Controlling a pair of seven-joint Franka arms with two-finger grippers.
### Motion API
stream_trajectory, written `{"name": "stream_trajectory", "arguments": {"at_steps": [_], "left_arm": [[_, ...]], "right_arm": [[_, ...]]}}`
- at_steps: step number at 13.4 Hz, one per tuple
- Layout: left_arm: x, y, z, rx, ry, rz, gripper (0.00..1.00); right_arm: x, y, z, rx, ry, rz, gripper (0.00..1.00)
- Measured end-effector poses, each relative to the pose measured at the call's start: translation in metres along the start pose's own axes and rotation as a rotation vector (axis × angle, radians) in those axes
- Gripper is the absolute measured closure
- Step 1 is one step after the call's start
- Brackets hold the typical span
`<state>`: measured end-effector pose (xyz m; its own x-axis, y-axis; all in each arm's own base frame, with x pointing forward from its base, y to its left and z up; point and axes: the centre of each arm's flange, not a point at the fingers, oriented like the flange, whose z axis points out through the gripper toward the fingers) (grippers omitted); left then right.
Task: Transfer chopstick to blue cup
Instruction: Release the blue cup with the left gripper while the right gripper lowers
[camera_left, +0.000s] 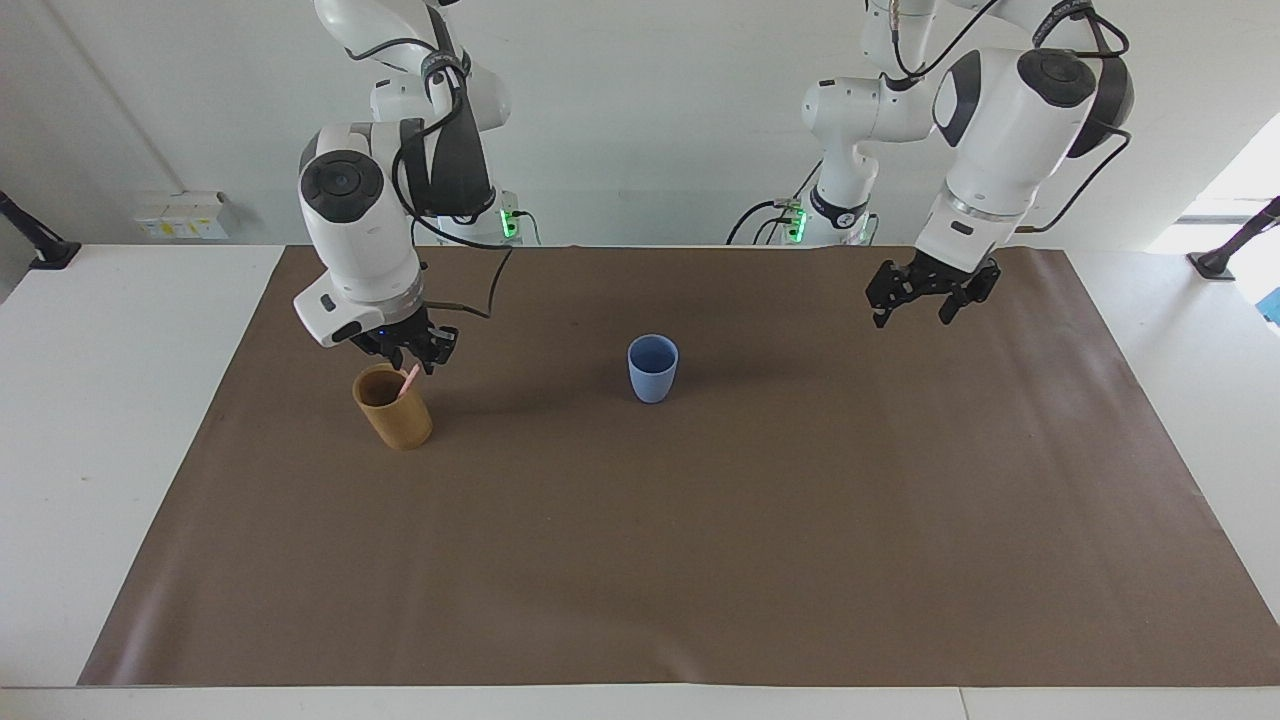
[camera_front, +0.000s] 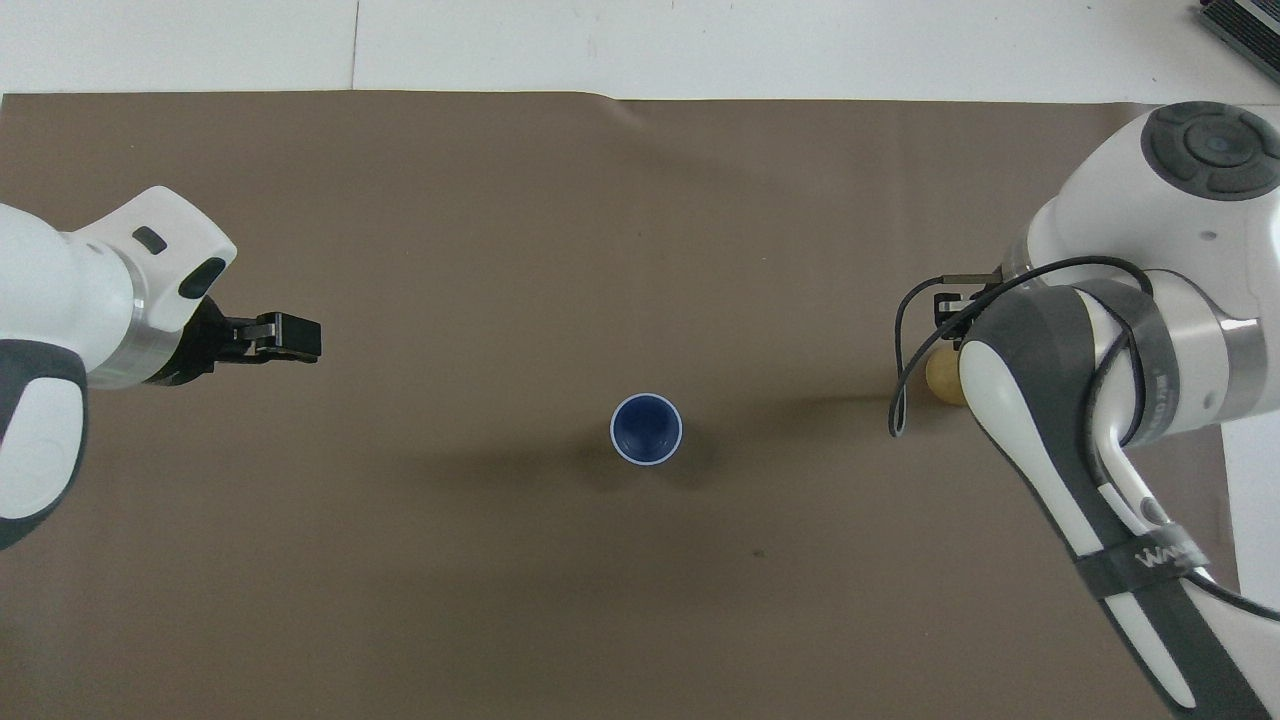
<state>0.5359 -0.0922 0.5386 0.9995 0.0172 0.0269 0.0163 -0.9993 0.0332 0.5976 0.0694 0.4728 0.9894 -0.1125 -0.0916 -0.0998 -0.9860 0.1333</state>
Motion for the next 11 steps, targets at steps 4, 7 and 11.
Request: {"name": "stream_trajectory", "arguments": {"at_steps": [4,7,11], "left_arm": [[0.004,-0.066,-0.027,0.004,-0.015,0.052,0.00],[0.004,-0.085,-0.079,0.005,0.012,0.058,0.00],[-0.003,-0.079,-0.118,0.013,-0.017,0.071,0.00]], "right_arm": [[0.005,0.003,-0.002,0.011,0.037,0.019,0.66],[0.005,0.003,-0.002,0.011,0.037,0.034,0.69],[0.002,0.006,-0.013,0.014,0.054,0.067,0.87]]}}
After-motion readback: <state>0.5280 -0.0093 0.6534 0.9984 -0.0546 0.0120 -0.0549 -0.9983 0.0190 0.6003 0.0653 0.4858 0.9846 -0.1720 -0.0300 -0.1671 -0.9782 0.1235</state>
